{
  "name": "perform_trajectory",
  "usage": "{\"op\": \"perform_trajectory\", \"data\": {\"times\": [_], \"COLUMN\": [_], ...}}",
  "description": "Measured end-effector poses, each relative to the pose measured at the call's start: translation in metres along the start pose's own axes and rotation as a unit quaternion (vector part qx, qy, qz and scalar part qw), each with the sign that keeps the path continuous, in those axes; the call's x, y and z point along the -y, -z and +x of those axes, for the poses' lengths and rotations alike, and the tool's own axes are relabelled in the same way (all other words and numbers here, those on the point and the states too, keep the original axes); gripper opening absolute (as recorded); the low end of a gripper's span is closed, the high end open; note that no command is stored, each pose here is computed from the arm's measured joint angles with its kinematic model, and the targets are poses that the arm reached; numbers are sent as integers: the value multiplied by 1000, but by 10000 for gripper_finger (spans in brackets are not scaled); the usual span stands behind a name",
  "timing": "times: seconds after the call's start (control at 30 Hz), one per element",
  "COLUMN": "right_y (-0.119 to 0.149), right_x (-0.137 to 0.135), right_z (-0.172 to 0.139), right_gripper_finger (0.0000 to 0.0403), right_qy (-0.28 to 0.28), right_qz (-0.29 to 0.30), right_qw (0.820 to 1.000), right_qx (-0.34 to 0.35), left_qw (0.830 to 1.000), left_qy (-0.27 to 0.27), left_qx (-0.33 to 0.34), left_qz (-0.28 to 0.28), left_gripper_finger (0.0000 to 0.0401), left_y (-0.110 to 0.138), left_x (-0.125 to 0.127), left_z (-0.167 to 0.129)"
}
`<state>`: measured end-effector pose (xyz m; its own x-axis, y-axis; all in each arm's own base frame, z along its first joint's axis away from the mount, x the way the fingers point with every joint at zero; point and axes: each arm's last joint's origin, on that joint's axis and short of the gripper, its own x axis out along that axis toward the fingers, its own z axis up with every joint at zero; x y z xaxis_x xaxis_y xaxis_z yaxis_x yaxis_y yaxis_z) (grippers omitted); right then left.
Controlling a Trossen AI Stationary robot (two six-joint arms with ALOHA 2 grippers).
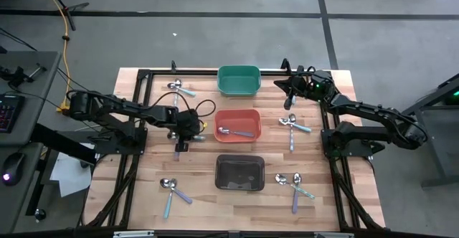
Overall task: Sort silverware by color (type)
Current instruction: Put the middle left white patterned spoon into the black bin
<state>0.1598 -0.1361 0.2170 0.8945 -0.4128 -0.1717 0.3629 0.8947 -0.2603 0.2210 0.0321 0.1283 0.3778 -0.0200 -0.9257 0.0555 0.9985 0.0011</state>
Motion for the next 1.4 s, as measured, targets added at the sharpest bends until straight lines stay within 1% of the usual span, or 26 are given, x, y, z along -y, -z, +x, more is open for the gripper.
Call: {"op": "perform_trajectory", "data": {"times": [0.13, 0.27, 0.37, 0.53, 0.63, 0.73, 0.87, 0.97, 1.07, 1.13, 1.2, 1.4], "right_y": [-1, -1, -1, 0, 0, 0, 1, 4, 6, 8, 10, 20], "right_x": [0, 0, 0, 0, 0, 0, -1, -2, -2, -3, -4, -8], "right_z": [0, 0, 0, 0, 0, 0, 0, 0, 0, 0, 0, -2], "right_gripper_finger": [0, 0, 0, 0, 0, 0, 0, 0, 0, 0, 0, 0], "right_qy": [0, 0, 0, 0, 0, -1, -4, -7, -10, -13, -15, -24], "right_qz": [-1, -1, 0, 1, 5, 15, 20, 24, 40, 53, 63, 87], "right_qw": [1000, 1000, 1000, 1000, 1000, 1000, 1000, 1000, 999, 998, 997, 992], "right_qx": [3, 3, 3, 2, 2, 1, -8, -18, -31, -41, -51, -87], "left_qw": [1000, 998, 997, 996, 995, 997, 999, 997, 994, 993, 993, 997], "left_qy": [-12, -43, -55, -50, -45, -41, -25, -8, 7, 16, 24, 34], "left_qx": [10, -18, -40, -69, -83, -63, 7, 40, 56, 68, 67, 61], "left_qz": [13, 30, 34, 28, 9, -17, -43, -69, -97, -100, -90, -19], "left_gripper_finger": [12, 10, 10, 10, 10, 10, 10, 10, 10, 10, 10, 10], "left_y": [-9, -14, -22, -38, -50, -68, -98, -120, -142, -158, -174, -213], "left_x": [-2, -5, -7, -5, -1, 9, 32, 51, 68, 79, 90, 117], "left_z": [-4, -11, -20, -42, -58, -76, -102, -112, -113, -109, -99, -63]}}
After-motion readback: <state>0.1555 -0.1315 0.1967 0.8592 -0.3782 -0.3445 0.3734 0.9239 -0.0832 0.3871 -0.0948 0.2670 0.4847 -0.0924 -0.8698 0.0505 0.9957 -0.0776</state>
